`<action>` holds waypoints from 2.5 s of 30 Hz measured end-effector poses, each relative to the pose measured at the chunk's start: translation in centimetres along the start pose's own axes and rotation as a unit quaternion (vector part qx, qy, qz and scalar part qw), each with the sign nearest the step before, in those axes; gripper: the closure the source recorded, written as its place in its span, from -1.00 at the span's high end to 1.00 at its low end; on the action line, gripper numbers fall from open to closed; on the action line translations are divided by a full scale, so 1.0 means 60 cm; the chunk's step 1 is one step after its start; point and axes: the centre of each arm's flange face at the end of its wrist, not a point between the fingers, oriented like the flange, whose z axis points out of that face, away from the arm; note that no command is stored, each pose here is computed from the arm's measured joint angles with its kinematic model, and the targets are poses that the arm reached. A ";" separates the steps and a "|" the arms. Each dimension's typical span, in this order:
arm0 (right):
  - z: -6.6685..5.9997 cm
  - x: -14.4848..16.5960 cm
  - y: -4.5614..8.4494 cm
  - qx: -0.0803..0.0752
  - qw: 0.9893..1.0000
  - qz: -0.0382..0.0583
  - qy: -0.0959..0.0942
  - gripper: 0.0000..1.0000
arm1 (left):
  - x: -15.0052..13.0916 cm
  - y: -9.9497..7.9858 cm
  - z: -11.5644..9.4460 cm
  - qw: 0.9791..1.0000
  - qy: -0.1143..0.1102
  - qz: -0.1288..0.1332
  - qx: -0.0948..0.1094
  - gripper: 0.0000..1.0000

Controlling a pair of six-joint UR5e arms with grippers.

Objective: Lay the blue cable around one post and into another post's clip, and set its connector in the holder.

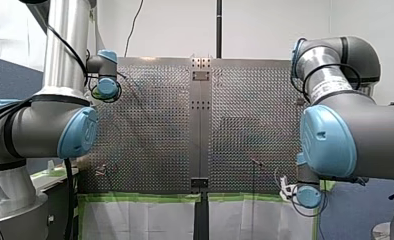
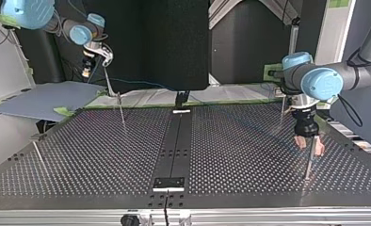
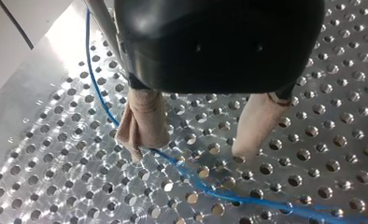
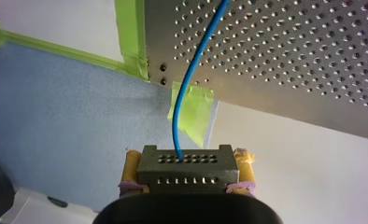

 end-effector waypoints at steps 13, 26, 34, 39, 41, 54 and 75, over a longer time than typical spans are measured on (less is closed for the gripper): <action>0.003 -0.098 -0.027 0.076 0.994 -0.064 -0.053 -0.97 | 0.002 -0.002 -0.002 1.000 0.003 -0.004 -0.001 1.00; 0.018 -0.075 -0.017 0.135 0.982 -0.117 -0.067 -0.97 | 0.007 -0.005 -0.007 1.000 0.008 -0.002 -0.004 1.00; 0.021 -0.036 -0.007 0.171 0.972 -0.144 -0.066 -0.97 | 0.009 -0.008 -0.009 1.000 0.009 -0.001 -0.003 1.00; 0.019 0.001 -0.006 0.190 0.971 -0.135 -0.057 -0.97 | 0.008 -0.009 -0.009 1.000 0.008 -0.002 -0.003 1.00; 0.014 0.016 -0.006 0.197 0.971 -0.125 -0.048 -0.97 | 0.008 -0.009 -0.009 1.000 0.008 -0.001 -0.003 1.00; 0.006 0.120 0.017 0.172 0.982 -0.070 0.024 -0.97 | 0.007 -0.008 -0.007 1.000 0.005 -0.002 -0.002 1.00; 0.033 0.167 0.035 0.144 0.983 0.028 0.113 -0.97 | 0.007 -0.008 -0.007 1.000 0.004 -0.002 -0.002 1.00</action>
